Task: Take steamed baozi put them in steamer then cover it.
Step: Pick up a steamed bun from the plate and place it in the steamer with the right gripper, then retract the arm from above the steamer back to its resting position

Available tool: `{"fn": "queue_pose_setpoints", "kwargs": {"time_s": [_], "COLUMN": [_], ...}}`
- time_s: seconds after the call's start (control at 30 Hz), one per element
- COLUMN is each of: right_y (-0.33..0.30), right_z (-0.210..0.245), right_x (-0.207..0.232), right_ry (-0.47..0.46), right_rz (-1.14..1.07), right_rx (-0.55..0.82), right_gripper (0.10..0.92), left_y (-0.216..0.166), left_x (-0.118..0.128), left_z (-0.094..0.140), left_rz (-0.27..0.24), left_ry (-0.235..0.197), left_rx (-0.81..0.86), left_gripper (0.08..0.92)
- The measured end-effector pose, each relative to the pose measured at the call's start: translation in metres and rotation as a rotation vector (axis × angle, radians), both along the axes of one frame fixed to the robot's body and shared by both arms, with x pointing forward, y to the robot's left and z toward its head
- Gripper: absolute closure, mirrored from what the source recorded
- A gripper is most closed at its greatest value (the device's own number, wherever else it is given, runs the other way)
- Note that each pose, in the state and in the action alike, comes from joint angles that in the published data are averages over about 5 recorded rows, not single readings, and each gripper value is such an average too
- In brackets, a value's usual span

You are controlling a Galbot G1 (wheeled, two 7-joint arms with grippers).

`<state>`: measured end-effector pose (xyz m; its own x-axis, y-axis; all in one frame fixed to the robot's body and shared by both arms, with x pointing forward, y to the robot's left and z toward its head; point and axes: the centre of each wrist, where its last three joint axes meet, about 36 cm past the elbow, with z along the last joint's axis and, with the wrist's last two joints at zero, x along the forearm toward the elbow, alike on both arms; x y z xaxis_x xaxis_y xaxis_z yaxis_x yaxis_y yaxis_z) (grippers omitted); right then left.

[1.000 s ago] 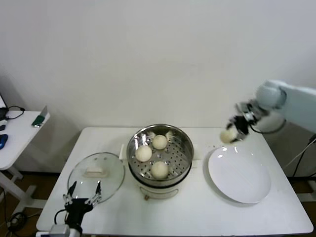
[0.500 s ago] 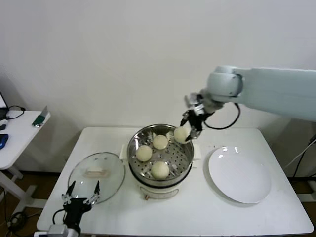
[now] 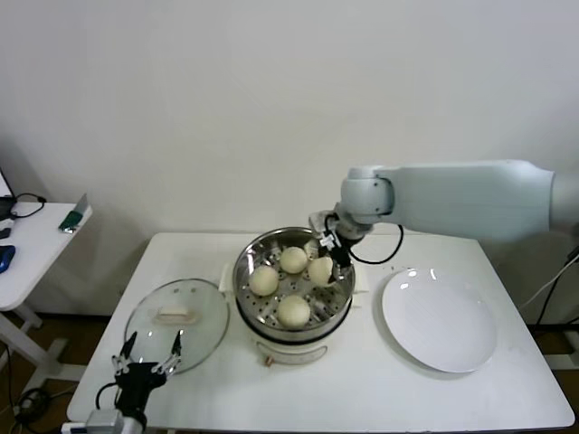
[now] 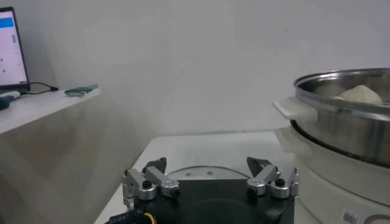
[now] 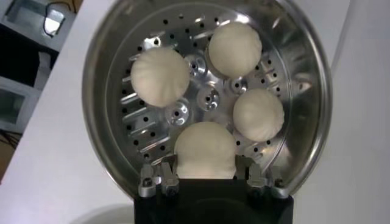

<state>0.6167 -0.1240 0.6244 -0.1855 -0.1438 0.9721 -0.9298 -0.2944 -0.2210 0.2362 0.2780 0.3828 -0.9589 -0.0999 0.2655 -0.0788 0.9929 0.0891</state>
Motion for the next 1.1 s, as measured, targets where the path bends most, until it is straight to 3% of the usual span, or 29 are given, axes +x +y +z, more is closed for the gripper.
{"fn": "queue_pose_setpoints", "kwargs": {"time_s": [0.47, 0.57, 0.7, 0.83, 1.1], "right_y": [0.012, 0.012, 0.010, 0.006, -0.026], "right_z": [-0.025, -0.025, -0.021, -0.005, 0.040], "right_x": [0.001, 0.001, 0.001, 0.004, 0.010], "right_ry": [0.008, 0.003, 0.004, 0.010, -0.010], "right_rz": [0.010, 0.010, 0.011, 0.007, -0.095], "right_rx": [-0.024, -0.025, -0.010, 0.031, 0.218], "right_gripper": [0.385, 0.352, 0.251, 0.204, 0.199], "left_y": [0.001, 0.001, 0.002, 0.002, 0.001], "left_x": [-0.001, -0.002, -0.003, -0.004, -0.007], "left_z": [0.000, 0.000, 0.002, 0.004, 0.006], "left_rz": [0.003, 0.003, 0.005, 0.001, -0.019], "left_ry": [0.001, 0.000, -0.002, -0.002, 0.006], "left_rx": [-0.006, -0.007, -0.006, 0.000, 0.014], "left_gripper": [0.177, 0.177, 0.177, 0.177, 0.177]}}
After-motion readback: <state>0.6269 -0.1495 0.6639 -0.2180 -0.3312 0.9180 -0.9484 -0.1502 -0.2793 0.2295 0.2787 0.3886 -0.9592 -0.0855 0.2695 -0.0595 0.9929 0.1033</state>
